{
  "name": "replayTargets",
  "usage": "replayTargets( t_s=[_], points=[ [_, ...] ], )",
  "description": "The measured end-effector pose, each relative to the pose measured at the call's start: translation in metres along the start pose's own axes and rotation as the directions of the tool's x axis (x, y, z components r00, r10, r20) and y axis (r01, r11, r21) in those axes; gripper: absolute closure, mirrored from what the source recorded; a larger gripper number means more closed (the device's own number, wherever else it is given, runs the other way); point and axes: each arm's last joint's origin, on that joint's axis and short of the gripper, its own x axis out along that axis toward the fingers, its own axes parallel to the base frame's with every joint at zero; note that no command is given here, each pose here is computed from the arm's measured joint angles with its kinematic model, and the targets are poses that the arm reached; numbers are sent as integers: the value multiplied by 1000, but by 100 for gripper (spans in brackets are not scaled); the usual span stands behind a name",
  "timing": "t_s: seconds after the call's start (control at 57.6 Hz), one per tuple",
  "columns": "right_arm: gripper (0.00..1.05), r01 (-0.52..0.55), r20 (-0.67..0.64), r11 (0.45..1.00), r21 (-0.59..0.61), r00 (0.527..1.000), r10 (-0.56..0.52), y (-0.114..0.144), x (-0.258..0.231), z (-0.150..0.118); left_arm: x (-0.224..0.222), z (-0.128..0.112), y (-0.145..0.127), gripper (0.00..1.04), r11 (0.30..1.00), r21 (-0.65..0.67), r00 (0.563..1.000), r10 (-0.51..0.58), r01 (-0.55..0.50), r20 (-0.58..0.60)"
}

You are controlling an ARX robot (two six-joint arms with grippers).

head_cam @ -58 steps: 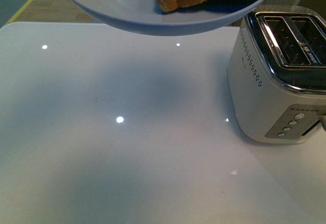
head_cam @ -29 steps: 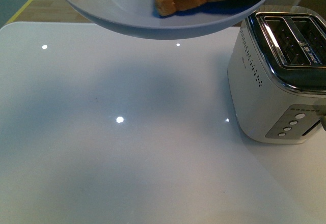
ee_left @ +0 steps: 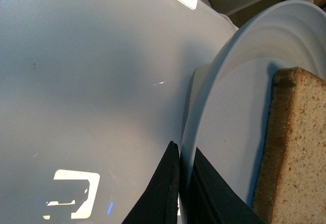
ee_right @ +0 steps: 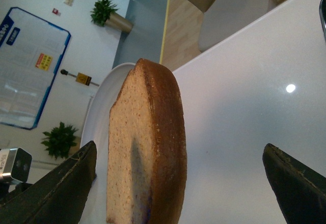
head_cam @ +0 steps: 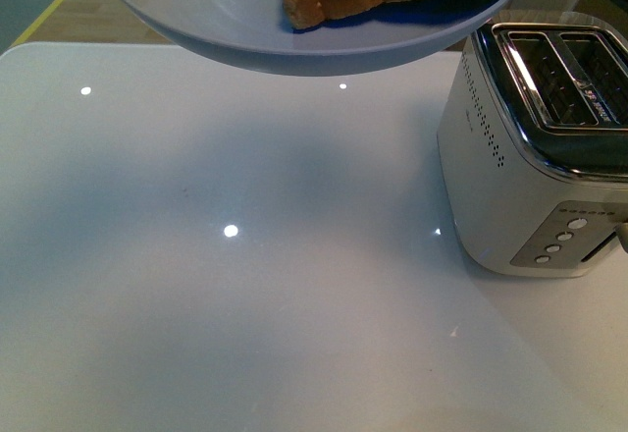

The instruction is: Left arm holds plate, right arm toasts bread

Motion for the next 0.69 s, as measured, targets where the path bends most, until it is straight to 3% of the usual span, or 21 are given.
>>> replayTargets(
  t_s=[0.226, 0.452, 0.556, 0.695],
  points=[
    [60, -13, -26, 999, 38, 1000, 14, -2, 5, -4, 0, 0, 0, 102, 1000, 0, 1000, -4, 4, -2],
    [94, -26, -34, 998, 58, 999, 28, -1, 6, -5, 0, 0, 0, 102, 1000, 0, 1000, -5, 5, -3],
    [102, -31, -37, 997, 64, 999, 34, -1, 6, -5, 0, 0, 0, 102, 1000, 0, 1000, -5, 5, -3],
    [102, -59, -15, 995, 80, 998, 61, 1, -1, 4, 0, 0, 0, 102, 1000, -1, 1000, -8, 8, -5]
  ],
)
